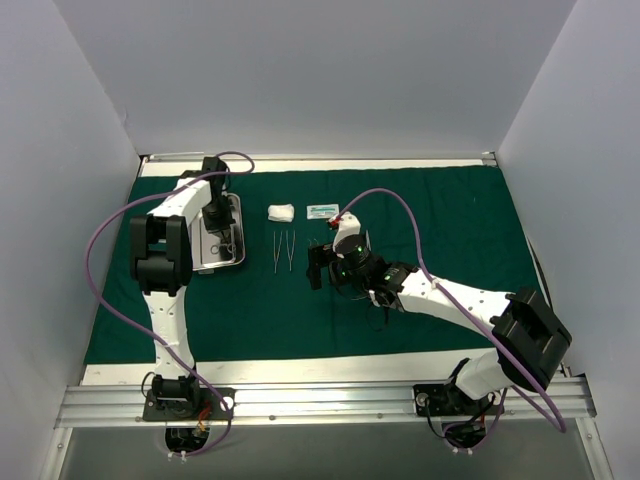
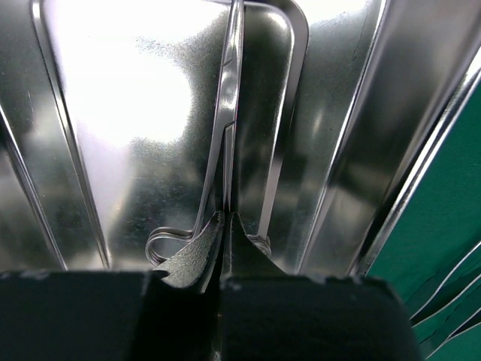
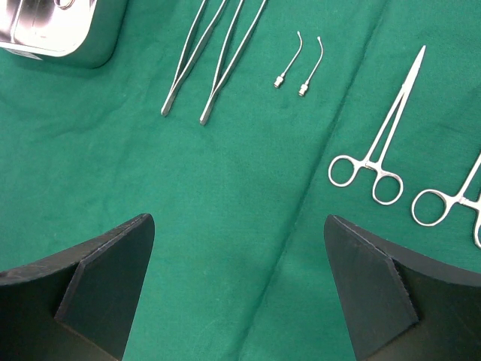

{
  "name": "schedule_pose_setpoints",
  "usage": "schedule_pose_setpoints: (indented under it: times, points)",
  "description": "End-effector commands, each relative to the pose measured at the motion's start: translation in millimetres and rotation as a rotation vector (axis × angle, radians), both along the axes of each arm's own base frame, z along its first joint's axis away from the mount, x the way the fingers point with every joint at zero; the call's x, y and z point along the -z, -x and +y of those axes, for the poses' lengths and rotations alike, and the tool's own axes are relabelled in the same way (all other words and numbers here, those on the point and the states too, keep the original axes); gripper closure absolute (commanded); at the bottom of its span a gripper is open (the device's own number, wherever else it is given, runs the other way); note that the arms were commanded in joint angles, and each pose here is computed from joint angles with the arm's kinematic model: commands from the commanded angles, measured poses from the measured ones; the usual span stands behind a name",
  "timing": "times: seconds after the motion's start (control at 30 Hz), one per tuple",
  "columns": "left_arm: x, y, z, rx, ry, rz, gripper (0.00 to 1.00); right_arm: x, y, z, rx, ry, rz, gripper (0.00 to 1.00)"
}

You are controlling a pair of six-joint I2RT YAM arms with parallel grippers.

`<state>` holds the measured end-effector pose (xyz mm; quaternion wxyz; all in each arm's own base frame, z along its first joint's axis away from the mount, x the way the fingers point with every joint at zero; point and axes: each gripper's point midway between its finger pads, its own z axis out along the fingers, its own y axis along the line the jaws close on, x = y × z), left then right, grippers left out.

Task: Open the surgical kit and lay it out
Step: Pick up the medical item from the container.

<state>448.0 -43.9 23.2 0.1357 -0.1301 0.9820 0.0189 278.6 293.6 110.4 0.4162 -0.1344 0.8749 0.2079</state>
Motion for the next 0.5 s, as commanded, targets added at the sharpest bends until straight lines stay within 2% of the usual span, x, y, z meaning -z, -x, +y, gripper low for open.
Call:
schedule_pose_setpoints:
  times: [0.0,0.27,0.47]
  points:
    - [-10.6,-9.4,2.1,0.010,0.009,-0.037,0.98,-13.9,-1.2,-1.9,0.019,-0.020,-0.032,0.09]
    - [-76.4,-30.8,11.8,-0.004,-0.009,-0.207,0.98,-16.7,-3.5,2.1,0.012,-0.023,-0.034,0.09]
    - [-88.0,-34.9,16.2,-0.017,-0.001,-0.236,0.98,-19.1,-4.4,3.9,0.008,-0.025,-0.036,0.09]
